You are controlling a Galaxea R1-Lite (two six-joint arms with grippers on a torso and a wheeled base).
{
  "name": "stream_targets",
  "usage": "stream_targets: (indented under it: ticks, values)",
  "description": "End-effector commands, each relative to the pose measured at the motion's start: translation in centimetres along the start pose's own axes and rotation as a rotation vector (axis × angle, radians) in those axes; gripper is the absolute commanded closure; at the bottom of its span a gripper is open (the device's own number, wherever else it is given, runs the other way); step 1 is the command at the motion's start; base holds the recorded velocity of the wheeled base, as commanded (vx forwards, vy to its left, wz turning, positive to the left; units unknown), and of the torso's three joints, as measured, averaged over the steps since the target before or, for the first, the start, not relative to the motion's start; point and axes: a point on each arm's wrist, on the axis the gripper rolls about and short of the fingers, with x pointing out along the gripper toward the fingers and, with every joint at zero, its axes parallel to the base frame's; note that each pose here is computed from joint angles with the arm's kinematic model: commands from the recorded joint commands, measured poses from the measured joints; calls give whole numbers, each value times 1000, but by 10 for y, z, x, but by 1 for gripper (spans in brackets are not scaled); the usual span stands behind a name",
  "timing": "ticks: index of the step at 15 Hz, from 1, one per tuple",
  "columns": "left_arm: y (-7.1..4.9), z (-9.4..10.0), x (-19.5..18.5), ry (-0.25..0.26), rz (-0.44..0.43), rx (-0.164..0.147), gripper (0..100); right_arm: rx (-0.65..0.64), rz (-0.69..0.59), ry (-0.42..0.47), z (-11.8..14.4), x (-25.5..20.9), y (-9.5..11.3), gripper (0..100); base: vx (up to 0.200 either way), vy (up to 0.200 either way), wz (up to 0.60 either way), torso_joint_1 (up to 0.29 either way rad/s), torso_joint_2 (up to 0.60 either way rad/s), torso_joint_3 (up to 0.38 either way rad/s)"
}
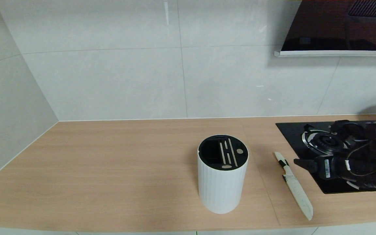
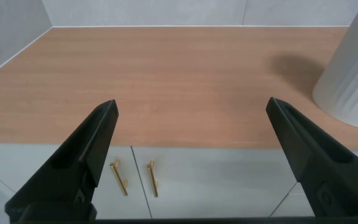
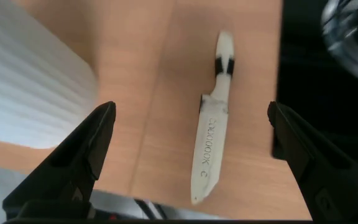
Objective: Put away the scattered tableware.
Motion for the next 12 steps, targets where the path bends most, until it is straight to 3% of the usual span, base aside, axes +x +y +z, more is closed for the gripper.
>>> stream_targets:
  ticks: [1, 4, 12]
  values:
    - [0, 0, 0, 0, 1, 0, 0, 2, -3, 126, -24, 39, 0, 0, 0, 0, 0, 0, 0, 0]
    - [0, 0, 0, 0, 1, 0, 0, -15, -79, 143, -54, 89, -5, 0, 0, 0, 0, 0, 0, 0]
    - [0, 0, 0, 0, 1, 0, 0, -1, -111, 97, -79, 127, -16, 0, 0, 0, 0, 0, 0, 0]
